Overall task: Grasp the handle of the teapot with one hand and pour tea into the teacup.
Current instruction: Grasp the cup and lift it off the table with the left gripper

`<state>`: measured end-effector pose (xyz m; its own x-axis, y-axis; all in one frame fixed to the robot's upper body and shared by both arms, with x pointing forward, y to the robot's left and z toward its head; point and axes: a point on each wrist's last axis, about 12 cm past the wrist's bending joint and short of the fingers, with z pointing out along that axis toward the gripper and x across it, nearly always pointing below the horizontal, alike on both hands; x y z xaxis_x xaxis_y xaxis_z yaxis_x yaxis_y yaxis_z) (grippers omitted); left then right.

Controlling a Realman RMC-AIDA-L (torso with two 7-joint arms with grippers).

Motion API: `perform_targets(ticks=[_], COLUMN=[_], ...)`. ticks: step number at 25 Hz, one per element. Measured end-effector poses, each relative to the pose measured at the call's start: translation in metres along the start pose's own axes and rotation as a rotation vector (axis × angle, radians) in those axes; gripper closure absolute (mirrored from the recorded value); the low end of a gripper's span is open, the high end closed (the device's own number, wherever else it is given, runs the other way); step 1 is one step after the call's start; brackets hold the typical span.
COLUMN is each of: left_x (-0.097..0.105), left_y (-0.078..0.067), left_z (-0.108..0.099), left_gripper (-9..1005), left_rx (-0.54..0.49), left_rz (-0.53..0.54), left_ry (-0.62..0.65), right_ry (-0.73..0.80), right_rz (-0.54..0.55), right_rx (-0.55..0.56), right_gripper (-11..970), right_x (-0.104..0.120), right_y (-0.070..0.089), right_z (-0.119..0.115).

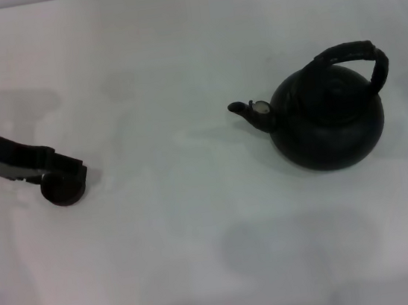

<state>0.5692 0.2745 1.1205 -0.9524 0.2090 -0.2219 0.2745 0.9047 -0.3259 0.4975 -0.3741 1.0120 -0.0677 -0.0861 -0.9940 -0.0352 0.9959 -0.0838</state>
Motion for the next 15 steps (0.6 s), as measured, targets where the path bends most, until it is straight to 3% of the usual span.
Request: perform_targets(ticks=[15], left_x=[-0.007], left_y=[-0.013], left_z=[0.009], left_gripper=[131], left_rx=[0.006], left_rz=[0.020], left_ry=[0.054], right_ry=[-0.001], right_rz=[0.000], right_rx=[0.000], right_gripper=[102], right_x=[-0.001], right_y=[0.000], right_z=[0.002])
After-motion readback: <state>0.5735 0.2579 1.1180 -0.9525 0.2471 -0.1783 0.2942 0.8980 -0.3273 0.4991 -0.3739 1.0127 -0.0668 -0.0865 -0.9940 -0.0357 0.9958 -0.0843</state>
